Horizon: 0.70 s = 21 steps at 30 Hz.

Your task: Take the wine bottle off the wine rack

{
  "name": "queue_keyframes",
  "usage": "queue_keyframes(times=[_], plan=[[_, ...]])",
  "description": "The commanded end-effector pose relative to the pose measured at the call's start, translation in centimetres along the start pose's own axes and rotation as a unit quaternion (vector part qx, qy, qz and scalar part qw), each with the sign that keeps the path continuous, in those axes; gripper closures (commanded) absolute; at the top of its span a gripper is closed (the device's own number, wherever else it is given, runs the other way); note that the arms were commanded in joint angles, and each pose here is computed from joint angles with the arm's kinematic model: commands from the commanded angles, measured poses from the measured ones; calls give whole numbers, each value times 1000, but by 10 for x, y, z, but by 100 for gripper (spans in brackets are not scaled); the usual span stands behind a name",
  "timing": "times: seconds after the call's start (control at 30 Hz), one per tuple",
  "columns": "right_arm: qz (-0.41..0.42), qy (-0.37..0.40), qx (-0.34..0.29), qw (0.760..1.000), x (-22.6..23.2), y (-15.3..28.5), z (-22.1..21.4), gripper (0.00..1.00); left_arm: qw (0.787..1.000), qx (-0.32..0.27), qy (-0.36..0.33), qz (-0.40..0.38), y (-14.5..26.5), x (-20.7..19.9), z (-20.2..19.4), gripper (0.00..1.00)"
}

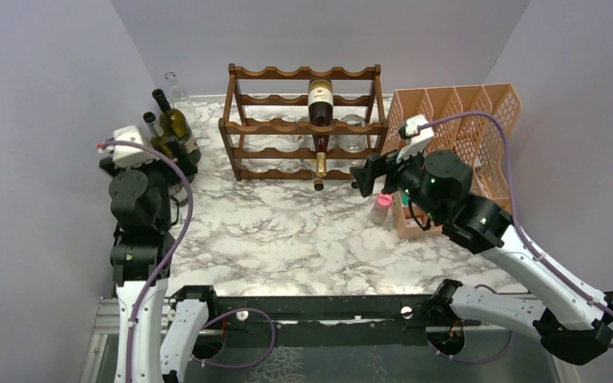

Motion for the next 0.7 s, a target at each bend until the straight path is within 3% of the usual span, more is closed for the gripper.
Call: queue_keyframes(times=[0.0,0.07,0.17,0.33,0.53,0.67], plan=[[-58,22,-68,996,-5,18,68,0,919,-239,-89,-301,27,-89,118,1],[-84,32,-92,992,-8,27,95,0,891,-301,-76,-332,38,-98,159,1],[-107,36,-139,984,-11,51,137,0,869,-362,-44,-334,49,-98,205,1],[-86,35,-229,969,-9,97,188,0,891,-352,52,-281,36,-84,225,1],[-87,27,-278,956,-14,125,208,0,903,-336,60,-262,27,-83,219,1],[-80,20,-284,955,-20,134,199,0,895,-333,47,-293,31,-100,213,1]])
Point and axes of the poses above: each gripper's point midway between its finger pads, its own y axis back along the fingers, its own x axis along the line the jaws close on, z = x × y, the point moved 3 cm from there along y, back along the fingers, and after that the axes turned 12 degrees about -y, right-handed, at the moved point
